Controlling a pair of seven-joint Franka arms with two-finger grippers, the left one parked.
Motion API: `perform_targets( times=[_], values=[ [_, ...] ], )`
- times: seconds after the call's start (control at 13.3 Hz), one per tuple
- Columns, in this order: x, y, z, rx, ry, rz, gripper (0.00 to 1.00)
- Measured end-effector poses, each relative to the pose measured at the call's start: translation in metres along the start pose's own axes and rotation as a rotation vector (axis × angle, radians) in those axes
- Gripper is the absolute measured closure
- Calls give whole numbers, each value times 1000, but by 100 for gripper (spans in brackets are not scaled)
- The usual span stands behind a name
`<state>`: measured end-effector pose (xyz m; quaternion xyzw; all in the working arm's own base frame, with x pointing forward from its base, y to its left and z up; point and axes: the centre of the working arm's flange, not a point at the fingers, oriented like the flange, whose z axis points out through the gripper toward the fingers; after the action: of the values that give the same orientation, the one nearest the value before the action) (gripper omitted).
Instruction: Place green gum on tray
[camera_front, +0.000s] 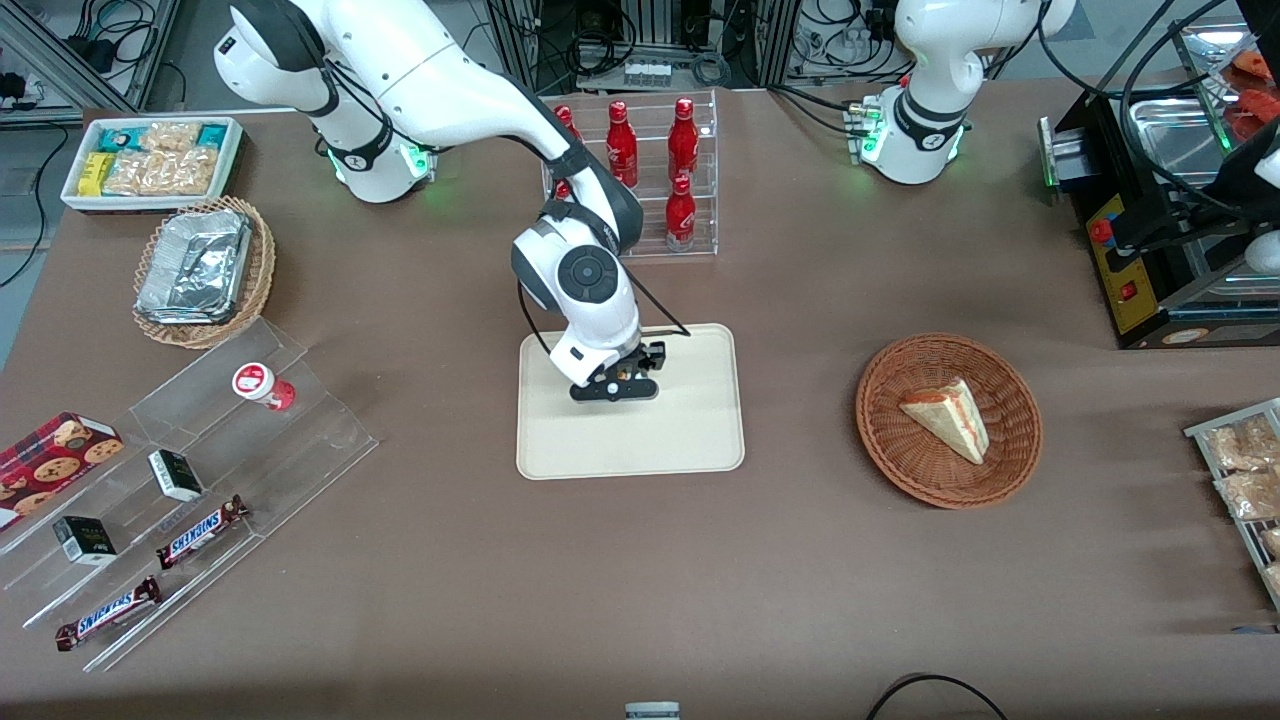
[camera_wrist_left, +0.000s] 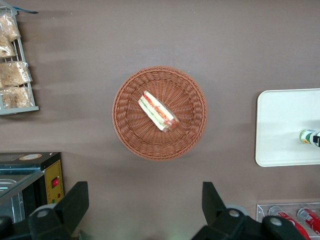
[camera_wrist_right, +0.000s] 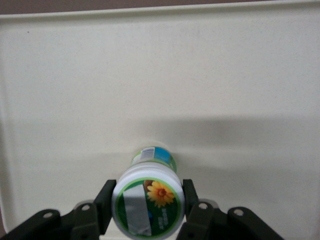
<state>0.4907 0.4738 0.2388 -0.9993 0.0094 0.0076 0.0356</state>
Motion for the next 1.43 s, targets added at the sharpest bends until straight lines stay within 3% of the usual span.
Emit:
perform_targets(
  times=[0.15, 0.45, 0.6, 0.9, 1.43],
  values=[
    [0, 0, 0, -1, 0, 6, 37],
    [9, 7, -5, 3, 9, 22, 0],
    [17, 12, -28, 5, 8, 36, 0],
    [34, 58, -124, -27, -63, 90, 0],
    [46, 212, -288, -23, -165, 23, 0]
  ],
)
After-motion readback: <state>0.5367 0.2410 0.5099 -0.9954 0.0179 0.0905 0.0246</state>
